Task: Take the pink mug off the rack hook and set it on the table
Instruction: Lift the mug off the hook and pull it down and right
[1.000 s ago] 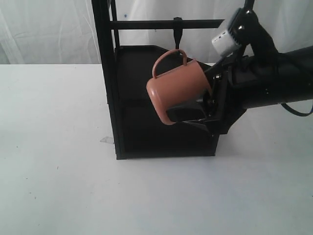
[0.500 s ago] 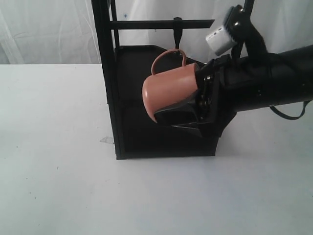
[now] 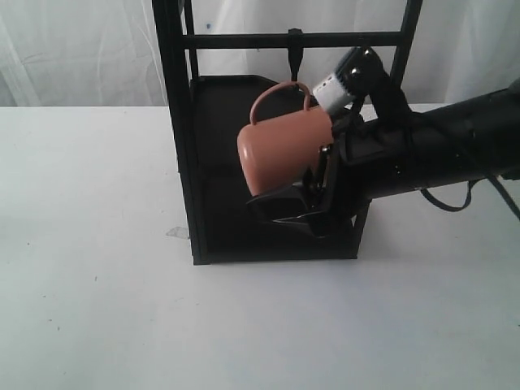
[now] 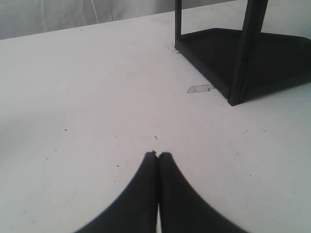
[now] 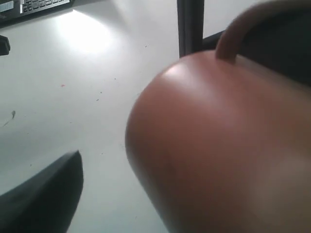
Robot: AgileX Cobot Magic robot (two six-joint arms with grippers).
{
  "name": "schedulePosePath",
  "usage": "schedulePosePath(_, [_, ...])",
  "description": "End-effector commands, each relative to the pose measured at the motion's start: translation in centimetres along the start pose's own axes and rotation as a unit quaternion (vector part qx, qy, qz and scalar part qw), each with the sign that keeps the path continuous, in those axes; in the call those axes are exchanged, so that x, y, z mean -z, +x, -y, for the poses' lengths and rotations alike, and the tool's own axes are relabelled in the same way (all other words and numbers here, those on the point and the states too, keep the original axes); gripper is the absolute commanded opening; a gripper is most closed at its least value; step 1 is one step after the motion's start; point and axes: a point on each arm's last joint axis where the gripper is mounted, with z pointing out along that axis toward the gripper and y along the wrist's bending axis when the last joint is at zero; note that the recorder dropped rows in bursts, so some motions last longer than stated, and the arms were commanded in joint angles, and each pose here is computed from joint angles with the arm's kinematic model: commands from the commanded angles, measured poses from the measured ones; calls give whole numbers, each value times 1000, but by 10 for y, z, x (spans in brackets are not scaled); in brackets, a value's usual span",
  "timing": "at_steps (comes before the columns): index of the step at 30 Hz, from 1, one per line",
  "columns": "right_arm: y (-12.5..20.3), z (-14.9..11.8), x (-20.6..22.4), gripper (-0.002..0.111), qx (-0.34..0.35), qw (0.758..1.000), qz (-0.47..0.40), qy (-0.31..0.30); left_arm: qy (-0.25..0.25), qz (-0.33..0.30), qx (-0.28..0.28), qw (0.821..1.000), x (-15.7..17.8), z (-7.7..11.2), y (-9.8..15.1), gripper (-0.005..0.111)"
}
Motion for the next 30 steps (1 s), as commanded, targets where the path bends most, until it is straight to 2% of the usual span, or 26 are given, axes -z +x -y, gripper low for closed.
schedulePosePath(1, [1,-1,-10,75,11,1000,-1,-7,-1,1,4,1000,0,0,1,0])
schedulePosePath(5, [0,1,-13,73,18,1000,-2,10,-1,1,4,1000,0,0,1,0])
schedulePosePath(9, [1,5,-13,63,18,999,-3,36,-1,1,4,1000,0,0,1,0])
schedulePosePath(19, [-4,6,-13,13,19,999,24,39,-1,1,4,1000,0,0,1,0])
schedulePosePath(23, [-5,5,-11,0,30,999,26,38,-1,1,4,1000,0,0,1,0])
schedulePosePath(30, [-12,-2,-3,0,45,997,38,40,-1,1,4,1000,0,0,1,0])
